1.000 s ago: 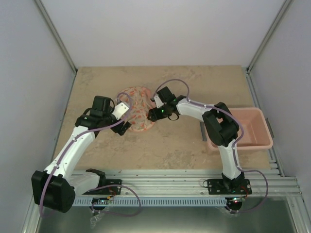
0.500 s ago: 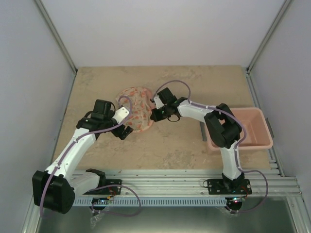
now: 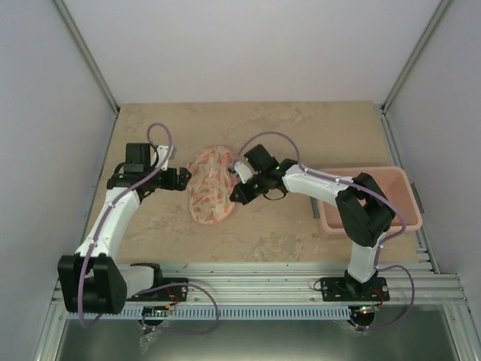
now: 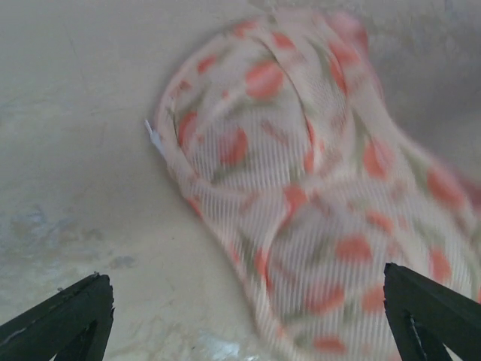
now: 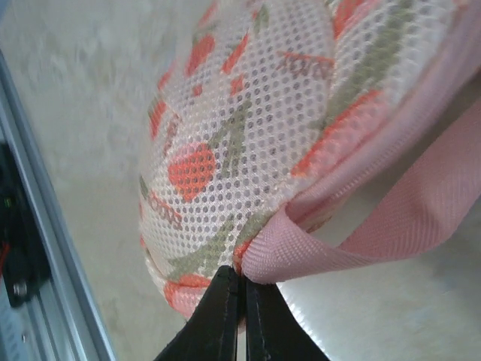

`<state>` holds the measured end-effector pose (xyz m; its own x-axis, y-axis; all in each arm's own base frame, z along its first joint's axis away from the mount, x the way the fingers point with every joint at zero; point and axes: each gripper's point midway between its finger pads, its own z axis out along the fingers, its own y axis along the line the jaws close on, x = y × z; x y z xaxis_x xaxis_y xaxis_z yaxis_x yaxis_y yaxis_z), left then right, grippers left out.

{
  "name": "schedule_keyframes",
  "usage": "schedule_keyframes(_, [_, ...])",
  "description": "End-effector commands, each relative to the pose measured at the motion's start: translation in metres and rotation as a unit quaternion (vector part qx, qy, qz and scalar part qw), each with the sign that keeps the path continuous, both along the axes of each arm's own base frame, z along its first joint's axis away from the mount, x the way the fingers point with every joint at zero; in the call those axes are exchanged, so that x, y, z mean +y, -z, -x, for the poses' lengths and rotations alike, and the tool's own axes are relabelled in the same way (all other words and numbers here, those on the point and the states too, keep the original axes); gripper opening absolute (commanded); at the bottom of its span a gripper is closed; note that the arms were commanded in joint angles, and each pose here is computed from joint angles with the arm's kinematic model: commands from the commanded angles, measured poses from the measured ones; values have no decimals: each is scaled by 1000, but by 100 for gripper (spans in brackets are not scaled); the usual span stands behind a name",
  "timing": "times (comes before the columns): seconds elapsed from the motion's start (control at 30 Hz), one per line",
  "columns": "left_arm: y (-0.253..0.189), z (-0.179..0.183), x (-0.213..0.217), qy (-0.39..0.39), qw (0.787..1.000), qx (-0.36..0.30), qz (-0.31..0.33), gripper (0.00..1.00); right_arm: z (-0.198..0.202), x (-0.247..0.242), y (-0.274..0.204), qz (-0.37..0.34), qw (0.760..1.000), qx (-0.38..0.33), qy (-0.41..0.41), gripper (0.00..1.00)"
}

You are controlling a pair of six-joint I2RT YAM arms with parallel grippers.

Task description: Unzip the laundry bag and remove the bra

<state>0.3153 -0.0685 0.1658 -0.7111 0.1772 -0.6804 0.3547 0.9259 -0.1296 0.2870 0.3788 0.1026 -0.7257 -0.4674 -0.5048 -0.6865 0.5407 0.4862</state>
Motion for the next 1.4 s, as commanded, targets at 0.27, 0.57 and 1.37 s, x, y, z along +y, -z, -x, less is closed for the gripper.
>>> schedule_keyframes(0.27, [91,-19,-10,-124,967,179,131,91,83,-28,39,58,996,67,-27,0])
schedule_keyframes(0.57, [98,3,14,-207,956,155,138,81,81,-33,54,76,994,75,1,1])
schedule_keyframes(1.37, [158,57,21,-310,891,247,222,57,73,-27,50,72,995,63,0,1])
